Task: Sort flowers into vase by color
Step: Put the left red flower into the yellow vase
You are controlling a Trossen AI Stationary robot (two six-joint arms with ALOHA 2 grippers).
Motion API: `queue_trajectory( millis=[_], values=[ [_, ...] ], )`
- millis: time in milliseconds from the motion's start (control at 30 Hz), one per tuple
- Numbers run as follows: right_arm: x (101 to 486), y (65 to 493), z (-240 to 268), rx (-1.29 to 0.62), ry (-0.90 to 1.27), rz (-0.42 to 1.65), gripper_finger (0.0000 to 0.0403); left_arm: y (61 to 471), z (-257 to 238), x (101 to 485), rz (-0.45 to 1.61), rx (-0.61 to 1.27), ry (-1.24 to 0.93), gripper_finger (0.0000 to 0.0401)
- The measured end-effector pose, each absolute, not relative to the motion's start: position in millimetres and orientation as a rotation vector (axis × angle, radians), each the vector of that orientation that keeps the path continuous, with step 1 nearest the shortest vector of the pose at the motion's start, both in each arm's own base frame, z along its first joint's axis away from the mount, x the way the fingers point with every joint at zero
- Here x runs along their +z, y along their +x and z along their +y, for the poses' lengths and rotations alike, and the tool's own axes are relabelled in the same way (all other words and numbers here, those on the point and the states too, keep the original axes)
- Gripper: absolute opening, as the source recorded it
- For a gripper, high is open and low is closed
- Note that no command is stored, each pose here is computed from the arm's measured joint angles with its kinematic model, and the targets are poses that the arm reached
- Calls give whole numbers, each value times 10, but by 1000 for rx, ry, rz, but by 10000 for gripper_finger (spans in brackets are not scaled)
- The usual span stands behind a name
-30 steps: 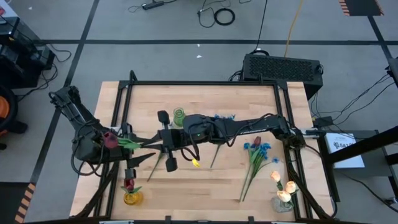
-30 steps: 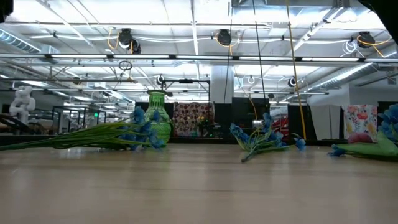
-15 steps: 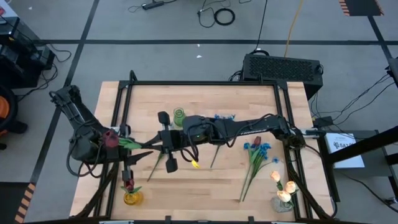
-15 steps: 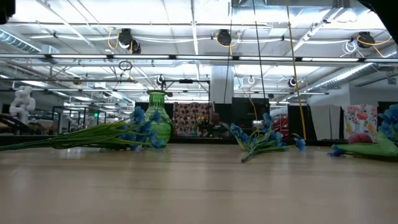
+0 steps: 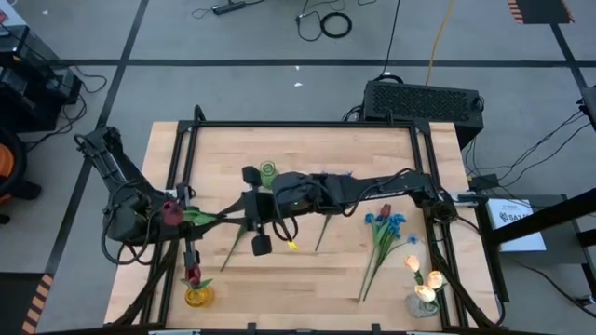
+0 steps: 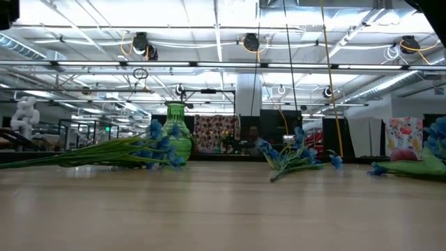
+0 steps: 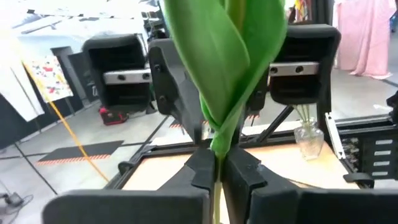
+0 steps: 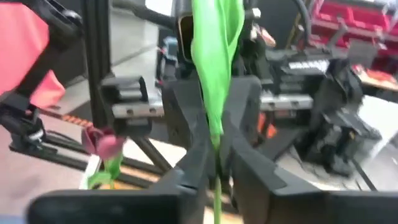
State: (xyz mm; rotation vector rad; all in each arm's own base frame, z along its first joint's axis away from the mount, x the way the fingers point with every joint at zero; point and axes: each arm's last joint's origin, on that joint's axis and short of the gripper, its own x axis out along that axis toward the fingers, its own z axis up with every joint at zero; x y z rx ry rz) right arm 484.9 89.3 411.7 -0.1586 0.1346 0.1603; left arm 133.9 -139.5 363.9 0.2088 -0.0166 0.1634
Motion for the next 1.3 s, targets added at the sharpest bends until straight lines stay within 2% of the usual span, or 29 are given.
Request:
queue_trajectory(
  millis=[267,467,800,967,1300],
  values=[
    [4248,4519,803,111,-167,333,182,1189,-1364,3671,-17,116,180,14],
    [4161,4340,714,42,-214,546,234,1092,-1368,3661,0,132,185,13],
    [3759,4415,215,-77,-204,754,243,1029,-1389,3660,4,144,188,12],
    [3536,4518,-143,-142,-190,740,242,1023,-1386,3646,13,165,204,12],
    [2935,4555,-553,-134,-147,830,242,1023,-1379,3645,16,186,205,22]
  ],
)
